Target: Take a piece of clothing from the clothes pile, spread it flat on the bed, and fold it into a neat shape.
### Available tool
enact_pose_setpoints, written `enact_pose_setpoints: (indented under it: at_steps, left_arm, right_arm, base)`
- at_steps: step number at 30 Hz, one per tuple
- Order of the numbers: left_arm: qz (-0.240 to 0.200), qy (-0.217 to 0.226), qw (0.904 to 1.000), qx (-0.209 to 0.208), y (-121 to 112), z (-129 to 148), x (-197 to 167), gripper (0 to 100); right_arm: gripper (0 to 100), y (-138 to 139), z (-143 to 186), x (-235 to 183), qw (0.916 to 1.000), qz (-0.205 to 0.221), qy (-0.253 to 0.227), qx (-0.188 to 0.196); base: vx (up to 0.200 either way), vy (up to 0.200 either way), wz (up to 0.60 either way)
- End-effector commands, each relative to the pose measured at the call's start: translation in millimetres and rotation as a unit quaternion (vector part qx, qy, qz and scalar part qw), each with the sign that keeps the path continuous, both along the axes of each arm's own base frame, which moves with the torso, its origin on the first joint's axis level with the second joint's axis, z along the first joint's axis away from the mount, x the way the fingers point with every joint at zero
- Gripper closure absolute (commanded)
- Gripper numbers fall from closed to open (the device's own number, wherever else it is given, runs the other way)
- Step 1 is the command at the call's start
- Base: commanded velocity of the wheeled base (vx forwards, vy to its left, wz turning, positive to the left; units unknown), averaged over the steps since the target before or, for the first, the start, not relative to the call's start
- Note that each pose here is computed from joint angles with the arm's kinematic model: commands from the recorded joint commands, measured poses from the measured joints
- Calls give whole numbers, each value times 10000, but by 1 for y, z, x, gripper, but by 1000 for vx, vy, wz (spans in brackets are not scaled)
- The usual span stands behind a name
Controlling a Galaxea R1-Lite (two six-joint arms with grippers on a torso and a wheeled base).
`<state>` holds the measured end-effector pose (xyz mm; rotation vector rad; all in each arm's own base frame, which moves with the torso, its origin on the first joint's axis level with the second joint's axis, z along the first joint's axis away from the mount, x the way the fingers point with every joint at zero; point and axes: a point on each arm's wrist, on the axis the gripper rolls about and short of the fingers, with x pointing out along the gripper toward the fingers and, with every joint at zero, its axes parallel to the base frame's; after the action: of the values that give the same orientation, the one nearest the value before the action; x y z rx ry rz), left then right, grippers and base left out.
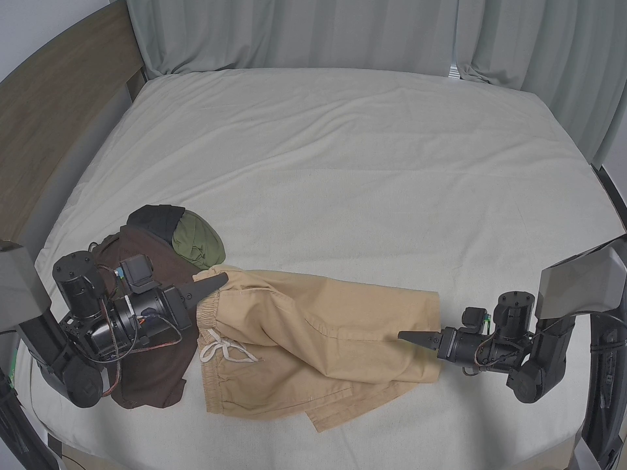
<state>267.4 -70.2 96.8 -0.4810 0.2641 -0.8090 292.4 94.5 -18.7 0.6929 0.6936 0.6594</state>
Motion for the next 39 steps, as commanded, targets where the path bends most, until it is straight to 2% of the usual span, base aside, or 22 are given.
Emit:
enact_pose_setpoints:
  at_steps: [1,13,21,39]
  left_arm:
    - [0,-11,10000,-6,0,0,1,100]
    - [16,-73,10000,-25,0,2,4,100]
    - [55,-281,9993,-247,-2,17,13,100]
    - [77,-662,9966,-484,-3,41,19,100]
  right_arm:
    - [100,0,-4,1,10000,2,31,-17]
    - [100,-3,3,3,9999,-67,-94,18]
    - [100,-7,45,-6,9979,-47,-624,174]
    - [100,-15,89,-14,9908,-101,-1302,355]
  base:
    - [0,0,0]
    - [0,0,0]
    - [0,0,0]
    - [0,0,0]
